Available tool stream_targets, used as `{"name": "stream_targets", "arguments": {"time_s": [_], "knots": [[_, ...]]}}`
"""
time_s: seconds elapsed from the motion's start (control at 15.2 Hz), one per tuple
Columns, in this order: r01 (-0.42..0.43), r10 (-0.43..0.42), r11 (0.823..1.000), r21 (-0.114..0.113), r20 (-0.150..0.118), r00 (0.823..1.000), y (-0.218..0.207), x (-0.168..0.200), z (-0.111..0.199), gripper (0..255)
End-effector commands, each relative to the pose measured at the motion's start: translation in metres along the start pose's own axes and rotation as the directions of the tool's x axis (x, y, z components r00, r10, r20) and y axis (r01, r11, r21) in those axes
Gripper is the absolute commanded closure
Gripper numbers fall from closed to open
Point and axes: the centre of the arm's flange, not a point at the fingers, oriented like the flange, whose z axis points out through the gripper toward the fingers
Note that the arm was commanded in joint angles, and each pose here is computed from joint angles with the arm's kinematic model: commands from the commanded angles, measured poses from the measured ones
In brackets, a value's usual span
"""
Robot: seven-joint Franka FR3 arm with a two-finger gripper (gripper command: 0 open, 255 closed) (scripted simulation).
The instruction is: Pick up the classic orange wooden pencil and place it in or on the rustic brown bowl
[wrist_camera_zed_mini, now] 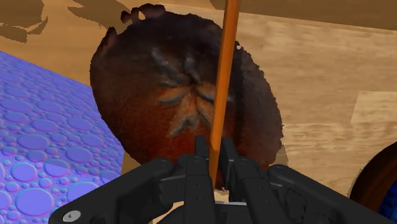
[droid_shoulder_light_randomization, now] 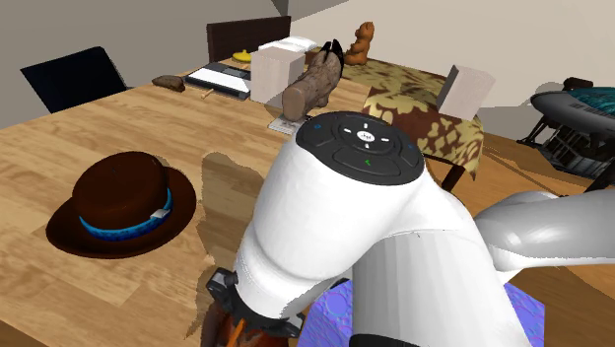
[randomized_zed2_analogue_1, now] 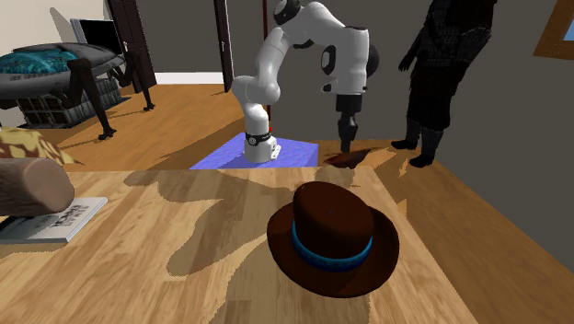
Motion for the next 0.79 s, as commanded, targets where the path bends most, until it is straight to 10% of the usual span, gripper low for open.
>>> {"name": "stream_targets", "arguments": {"time_s": [0.0, 0.46, 0.53, 0.73], "knots": [[0.0, 0.0, 1.0, -0.001, -0.001, 1.0, 0.0017, 0.0001, 0.0086, 255], [0.0, 0.0, 1.0, -0.001, -0.001, 1.0, 0.0017, 0.0001, 0.0086, 255], [0.0, 0.0, 1.0, -0.001, -0.001, 1.0, 0.0018, 0.0, 0.0087, 0], [0.0, 0.0, 1.0, -0.001, -0.001, 1.0, 0.0018, 0.0, 0.0086, 0]]}}
